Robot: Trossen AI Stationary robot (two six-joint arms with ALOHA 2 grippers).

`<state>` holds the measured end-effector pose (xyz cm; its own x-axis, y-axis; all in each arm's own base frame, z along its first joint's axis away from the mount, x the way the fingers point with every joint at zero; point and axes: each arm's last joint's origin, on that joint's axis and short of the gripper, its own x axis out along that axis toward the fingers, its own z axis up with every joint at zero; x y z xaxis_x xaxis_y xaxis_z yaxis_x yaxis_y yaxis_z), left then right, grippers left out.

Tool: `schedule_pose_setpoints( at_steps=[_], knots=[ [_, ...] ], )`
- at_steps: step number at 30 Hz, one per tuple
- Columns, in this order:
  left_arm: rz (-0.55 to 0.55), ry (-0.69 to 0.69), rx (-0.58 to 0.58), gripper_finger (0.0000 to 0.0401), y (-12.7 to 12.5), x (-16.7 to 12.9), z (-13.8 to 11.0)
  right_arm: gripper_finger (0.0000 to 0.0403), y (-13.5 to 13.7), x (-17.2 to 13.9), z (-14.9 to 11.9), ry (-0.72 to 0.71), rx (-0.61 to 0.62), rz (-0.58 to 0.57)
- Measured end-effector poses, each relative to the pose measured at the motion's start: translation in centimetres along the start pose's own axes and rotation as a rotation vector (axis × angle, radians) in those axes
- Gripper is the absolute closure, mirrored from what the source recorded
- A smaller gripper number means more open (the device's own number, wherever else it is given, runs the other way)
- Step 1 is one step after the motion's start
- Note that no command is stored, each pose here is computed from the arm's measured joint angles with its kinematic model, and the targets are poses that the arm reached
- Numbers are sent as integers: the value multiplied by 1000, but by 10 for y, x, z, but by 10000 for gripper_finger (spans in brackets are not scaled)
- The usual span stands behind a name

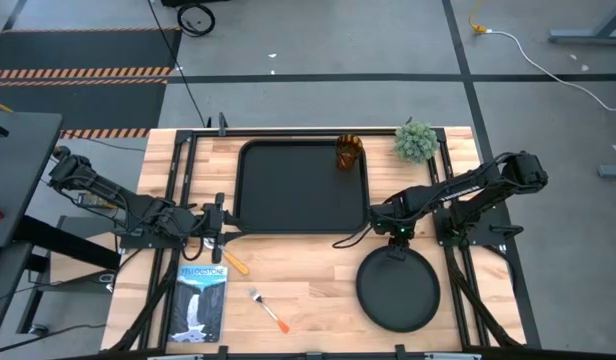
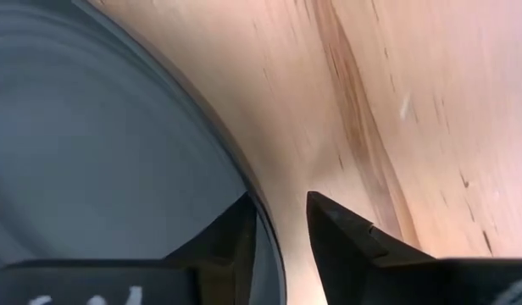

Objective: Pick and place plate/cup/fork/spoon on tray
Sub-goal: Put the black plate on the black tray at the bottom of the brown glass

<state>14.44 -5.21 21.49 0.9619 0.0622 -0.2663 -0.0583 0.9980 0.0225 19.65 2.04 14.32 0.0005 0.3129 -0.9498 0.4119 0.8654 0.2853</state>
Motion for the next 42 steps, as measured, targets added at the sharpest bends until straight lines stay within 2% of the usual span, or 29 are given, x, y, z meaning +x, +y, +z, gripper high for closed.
schedule_pose_setpoints(
  at_steps=[11,16,21,33,42],
  knots=[
    [0,0,0,298,0,0,0,366,0,0,0,2,-5,5],
    [-1,-4,-9,298,0,0,0,388,1,0,0,3,12,19],
    [-1,-3,-54,298,0,0,0,390,1,0,0,6,29,21],
    [-1,-2,-54,298,0,0,0,390,2,0,-1,29,48,61],
    [-1,-2,-75,298,0,0,0,390,3,0,0,44,157,91]
  ],
)
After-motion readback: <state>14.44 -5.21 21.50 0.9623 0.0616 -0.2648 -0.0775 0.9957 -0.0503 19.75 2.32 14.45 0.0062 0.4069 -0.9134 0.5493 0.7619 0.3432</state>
